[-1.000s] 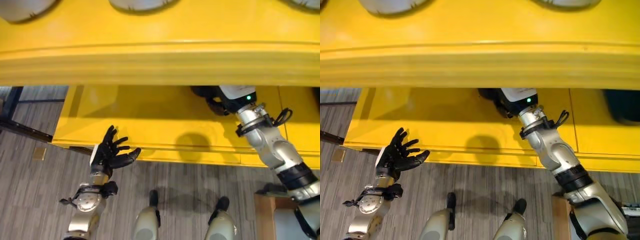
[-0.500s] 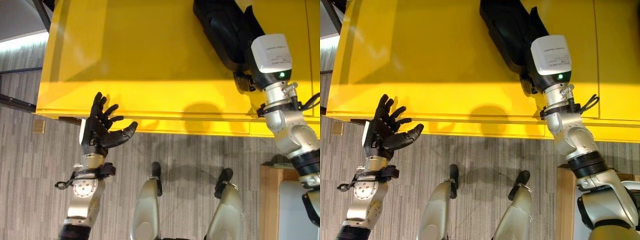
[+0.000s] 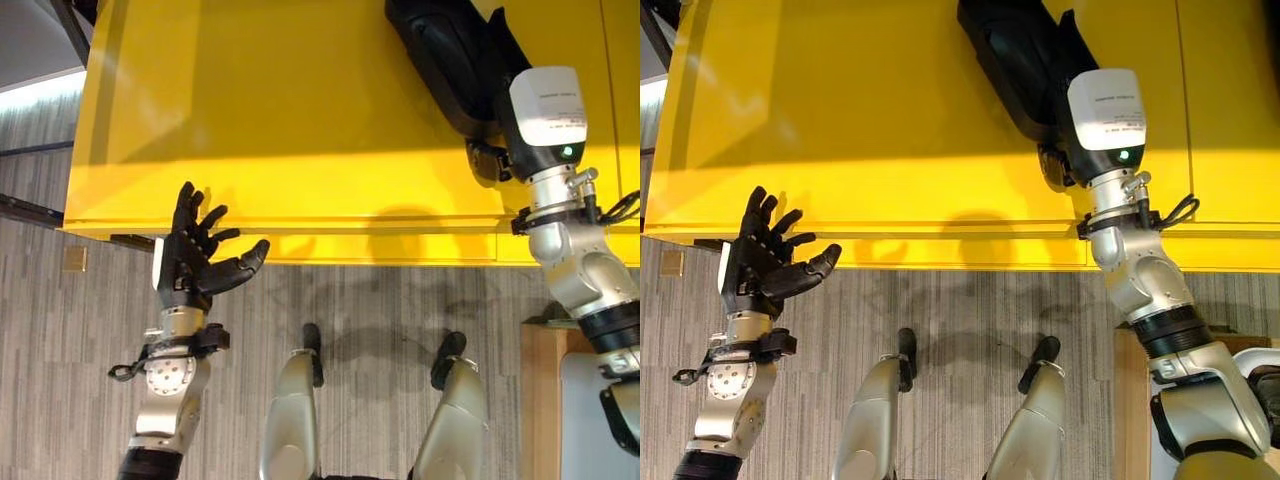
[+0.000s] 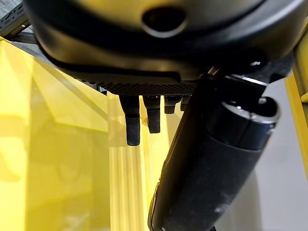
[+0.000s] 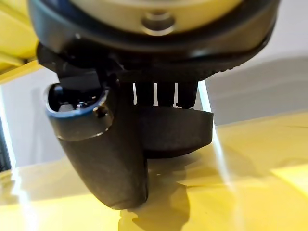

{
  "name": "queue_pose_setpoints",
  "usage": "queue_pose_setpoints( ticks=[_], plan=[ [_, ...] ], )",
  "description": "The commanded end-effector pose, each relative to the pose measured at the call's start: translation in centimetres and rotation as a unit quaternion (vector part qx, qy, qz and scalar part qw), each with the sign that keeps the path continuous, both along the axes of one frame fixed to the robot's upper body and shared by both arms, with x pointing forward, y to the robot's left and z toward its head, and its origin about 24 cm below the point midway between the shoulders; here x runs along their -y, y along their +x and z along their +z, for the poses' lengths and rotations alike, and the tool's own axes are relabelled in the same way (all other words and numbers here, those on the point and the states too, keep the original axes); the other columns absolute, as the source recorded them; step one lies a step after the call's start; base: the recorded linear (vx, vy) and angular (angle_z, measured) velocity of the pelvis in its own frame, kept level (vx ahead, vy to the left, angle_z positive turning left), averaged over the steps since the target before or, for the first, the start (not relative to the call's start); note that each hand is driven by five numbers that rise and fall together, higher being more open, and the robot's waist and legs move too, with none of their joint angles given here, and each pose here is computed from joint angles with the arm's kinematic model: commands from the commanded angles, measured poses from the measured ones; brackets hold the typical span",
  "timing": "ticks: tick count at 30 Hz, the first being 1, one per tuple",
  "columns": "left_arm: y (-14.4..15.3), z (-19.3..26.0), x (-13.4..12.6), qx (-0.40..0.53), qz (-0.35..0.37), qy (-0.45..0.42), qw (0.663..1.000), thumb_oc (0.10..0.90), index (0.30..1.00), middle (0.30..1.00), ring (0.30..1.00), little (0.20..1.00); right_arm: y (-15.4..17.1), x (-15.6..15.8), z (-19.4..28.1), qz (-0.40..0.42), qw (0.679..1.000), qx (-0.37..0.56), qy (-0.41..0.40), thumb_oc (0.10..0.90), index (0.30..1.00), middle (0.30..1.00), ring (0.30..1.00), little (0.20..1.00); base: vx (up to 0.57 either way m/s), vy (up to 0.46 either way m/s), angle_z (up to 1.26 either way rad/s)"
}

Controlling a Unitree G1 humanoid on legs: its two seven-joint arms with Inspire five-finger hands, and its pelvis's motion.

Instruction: Move parts from the plastic box to the shelf.

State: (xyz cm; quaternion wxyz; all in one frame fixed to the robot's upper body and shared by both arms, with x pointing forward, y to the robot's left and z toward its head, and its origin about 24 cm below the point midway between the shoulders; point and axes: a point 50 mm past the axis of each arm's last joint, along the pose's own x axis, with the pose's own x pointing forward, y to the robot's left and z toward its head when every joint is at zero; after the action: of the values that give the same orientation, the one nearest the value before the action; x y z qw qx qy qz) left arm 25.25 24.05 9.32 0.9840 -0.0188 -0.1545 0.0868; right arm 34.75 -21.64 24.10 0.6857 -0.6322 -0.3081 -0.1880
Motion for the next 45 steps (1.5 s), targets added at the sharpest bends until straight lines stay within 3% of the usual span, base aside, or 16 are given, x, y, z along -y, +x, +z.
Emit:
queue_pose_setpoints(
  ticks=[1,12,20,36,37,38,39,40,45],
  plan=[
    [-2.2,-3.9,-0.9,-0.094,0.03,0.007,0.995,0.9,1.0,1.0,1.0,1.0,-0.2,1.5,0.4,-0.03,0.997,0.037,0.053,0.4,0.3,0.3,0.3,0.3,0.0,0.0,0.0],
    [-2.2,-4.0,-0.7,-0.096,0.038,0.012,0.995,0.9,1.0,1.0,1.0,1.0,0.3,0.6,-2.3,-0.033,0.984,0.046,0.17,0.4,0.3,0.3,0.3,0.3,0.0,-0.001,0.0],
    [-2.3,-3.9,-0.6,-0.092,0.038,0.013,0.995,0.9,1.0,1.0,1.0,1.0,0.2,0.4,-2.8,-0.035,0.985,0.043,0.161,0.4,0.3,0.3,0.3,0.3,0.0,0.0,0.0],
    [-2.5,-3.7,-1.3,-0.088,0.045,0.023,0.995,0.9,1.0,1.0,1.0,1.0,-0.5,1.0,-1.5,-0.025,0.997,0.029,0.066,0.4,0.3,0.3,0.3,0.3,0.0,0.0,0.0],
    [-2.6,-3.6,-1.6,-0.087,0.048,0.025,0.995,0.9,1.0,1.0,1.0,1.0,-0.4,1.4,-1.6,-0.036,0.999,0.006,0.023,0.531,0.484,0.484,0.484,0.484,0.0,0.0,0.0],
    [-2.6,-3.6,-1.6,-0.087,0.048,0.025,0.995,0.9,1.0,1.0,1.0,1.0,-0.4,1.4,-1.6,-0.036,0.999,0.006,0.023,0.531,0.484,0.484,0.484,0.484,0.0,0.0,0.0],
    [-2.6,-3.6,-1.8,-0.088,0.051,0.026,0.994,0.9,1.0,1.0,1.0,1.0,-0.4,1.4,-1.5,-0.038,0.999,-0.003,0.012,0.792,0.849,0.849,0.849,0.849,0.0,0.0,0.0],
    [-2.7,-3.6,-1.9,-0.089,0.055,0.024,0.994,0.9,1.0,1.0,1.0,1.0,-0.5,1.5,-1.5,-0.038,0.999,-0.004,0.009,0.9,1.0,1.0,1.0,1.0,0.0,0.0,0.0],
    [-2.8,-4.0,-2.2,-0.1,0.065,0.025,0.993,0.9,1.0,1.0,1.0,1.0,-1.0,1.0,-1.0,-0.008,1.0,-0.003,0.029,0.9,1.0,1.0,1.0,1.0,0.0,0.0,0.0]
  ],
)
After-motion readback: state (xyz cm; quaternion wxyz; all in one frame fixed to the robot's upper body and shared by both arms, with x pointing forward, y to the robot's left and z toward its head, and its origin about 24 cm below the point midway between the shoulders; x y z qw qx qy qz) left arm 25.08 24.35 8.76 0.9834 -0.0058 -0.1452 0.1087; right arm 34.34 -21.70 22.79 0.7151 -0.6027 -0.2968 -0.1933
